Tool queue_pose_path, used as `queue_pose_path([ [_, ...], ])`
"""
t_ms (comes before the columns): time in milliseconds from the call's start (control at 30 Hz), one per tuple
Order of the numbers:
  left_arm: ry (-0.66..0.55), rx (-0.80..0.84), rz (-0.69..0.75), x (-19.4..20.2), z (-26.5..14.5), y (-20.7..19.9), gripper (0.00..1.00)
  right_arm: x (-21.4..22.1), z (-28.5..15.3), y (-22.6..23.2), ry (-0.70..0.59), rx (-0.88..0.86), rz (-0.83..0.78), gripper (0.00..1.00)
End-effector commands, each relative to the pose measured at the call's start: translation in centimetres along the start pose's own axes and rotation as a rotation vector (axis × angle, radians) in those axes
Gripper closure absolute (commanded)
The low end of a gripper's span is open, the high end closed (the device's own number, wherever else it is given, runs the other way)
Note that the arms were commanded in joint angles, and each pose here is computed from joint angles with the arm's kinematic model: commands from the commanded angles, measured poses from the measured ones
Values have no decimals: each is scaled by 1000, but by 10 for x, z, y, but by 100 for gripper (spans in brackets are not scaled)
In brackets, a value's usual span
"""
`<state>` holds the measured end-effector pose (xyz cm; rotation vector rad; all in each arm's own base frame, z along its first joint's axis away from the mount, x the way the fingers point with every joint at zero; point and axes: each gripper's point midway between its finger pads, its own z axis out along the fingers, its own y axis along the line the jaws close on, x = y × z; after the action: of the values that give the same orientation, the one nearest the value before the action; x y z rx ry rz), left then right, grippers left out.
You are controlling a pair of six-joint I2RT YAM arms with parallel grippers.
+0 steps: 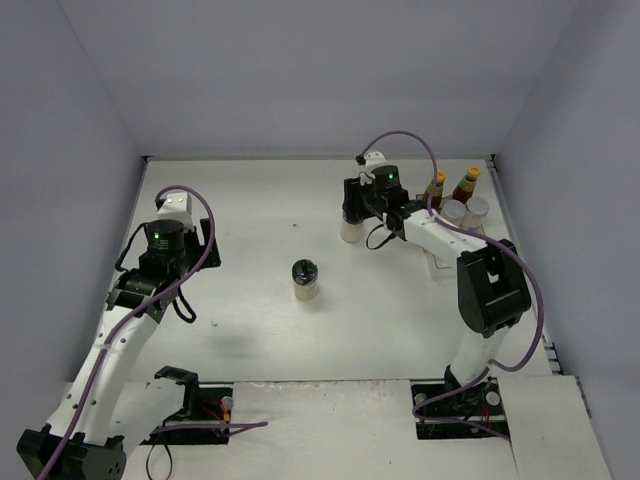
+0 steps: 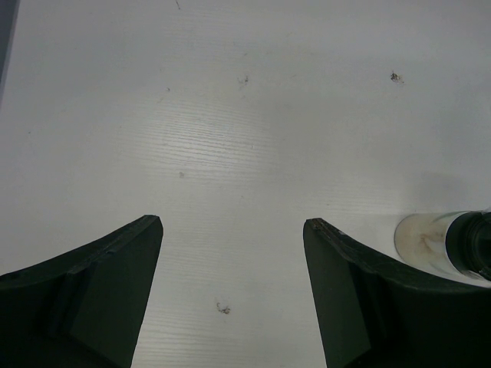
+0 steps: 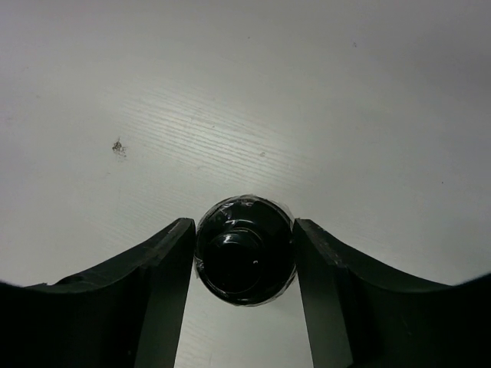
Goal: Organize the condiment bottles
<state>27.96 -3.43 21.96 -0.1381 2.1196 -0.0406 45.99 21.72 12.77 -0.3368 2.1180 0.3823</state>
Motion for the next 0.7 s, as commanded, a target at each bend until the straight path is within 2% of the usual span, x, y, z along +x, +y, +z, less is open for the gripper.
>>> queue_pose_path([
  [0, -95, 13, -37, -29, -4, -3, 26, -49, 0, 10, -147, -11, -33, 47],
  [233, -96, 16, -37, -29, -5, -4, 26, -41, -5, 3, -138, 43, -45, 81],
  [367, -99, 18, -37, -30, -5, -4, 26, -40, -21, -4, -147, 83, -41, 96],
  [433, -99, 19, -38, -30, -5, -4, 26, -45, -36, -7, -160, 107, -33, 100],
  [667, -99, 25, -39, -30, -5, -6, 26, -51, -91, -34, -192, 257, -11, 100],
])
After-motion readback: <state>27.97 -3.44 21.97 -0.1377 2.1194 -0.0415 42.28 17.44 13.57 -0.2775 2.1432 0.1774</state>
